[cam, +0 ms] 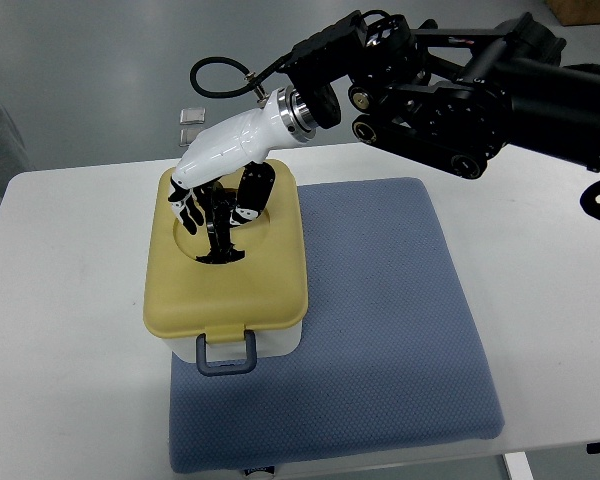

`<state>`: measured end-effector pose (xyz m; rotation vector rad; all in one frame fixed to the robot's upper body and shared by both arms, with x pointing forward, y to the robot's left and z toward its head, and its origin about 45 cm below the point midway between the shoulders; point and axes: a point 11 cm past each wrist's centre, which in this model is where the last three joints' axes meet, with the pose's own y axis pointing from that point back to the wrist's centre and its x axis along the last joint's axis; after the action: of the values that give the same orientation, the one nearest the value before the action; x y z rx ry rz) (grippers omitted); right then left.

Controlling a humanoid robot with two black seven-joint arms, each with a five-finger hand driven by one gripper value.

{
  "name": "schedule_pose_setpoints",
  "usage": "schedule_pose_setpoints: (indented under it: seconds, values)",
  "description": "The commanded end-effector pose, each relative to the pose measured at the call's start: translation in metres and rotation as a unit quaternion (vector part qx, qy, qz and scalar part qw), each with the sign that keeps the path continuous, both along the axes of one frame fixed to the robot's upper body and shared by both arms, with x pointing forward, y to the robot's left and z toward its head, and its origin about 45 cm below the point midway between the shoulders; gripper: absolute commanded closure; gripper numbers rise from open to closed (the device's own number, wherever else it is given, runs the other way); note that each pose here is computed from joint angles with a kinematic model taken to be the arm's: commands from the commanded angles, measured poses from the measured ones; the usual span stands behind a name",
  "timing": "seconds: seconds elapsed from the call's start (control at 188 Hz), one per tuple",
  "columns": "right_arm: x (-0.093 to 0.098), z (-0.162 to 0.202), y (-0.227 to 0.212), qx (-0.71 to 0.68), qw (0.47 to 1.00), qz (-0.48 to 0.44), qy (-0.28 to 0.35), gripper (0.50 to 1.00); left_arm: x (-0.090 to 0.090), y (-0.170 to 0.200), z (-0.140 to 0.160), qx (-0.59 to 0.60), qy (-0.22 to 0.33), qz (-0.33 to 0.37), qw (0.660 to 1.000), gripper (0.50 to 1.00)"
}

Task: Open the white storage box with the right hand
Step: 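Close the right hand's fingers around the black lid handle, then lift the yellow lid off the box with the right hand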

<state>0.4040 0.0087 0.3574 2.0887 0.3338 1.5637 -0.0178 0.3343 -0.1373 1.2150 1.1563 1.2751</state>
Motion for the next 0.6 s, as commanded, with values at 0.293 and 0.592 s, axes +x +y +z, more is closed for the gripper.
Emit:
schedule_pose_setpoints:
  seconds: [0.293, 0.592]
  values:
    - [-0.003, 0.003, 0.007, 0.007, 1.000, 0.006, 0.002, 1.000, 0.000, 0.000, 0.000, 0.000, 0.000, 0.000, 1.000, 0.500]
    - [0.007, 0.032, -0.002, 0.048, 0.999, -0.015, 0.003, 1.000, 0.000, 0.000, 0.000, 0.000, 0.000, 0.000, 1.000, 0.500]
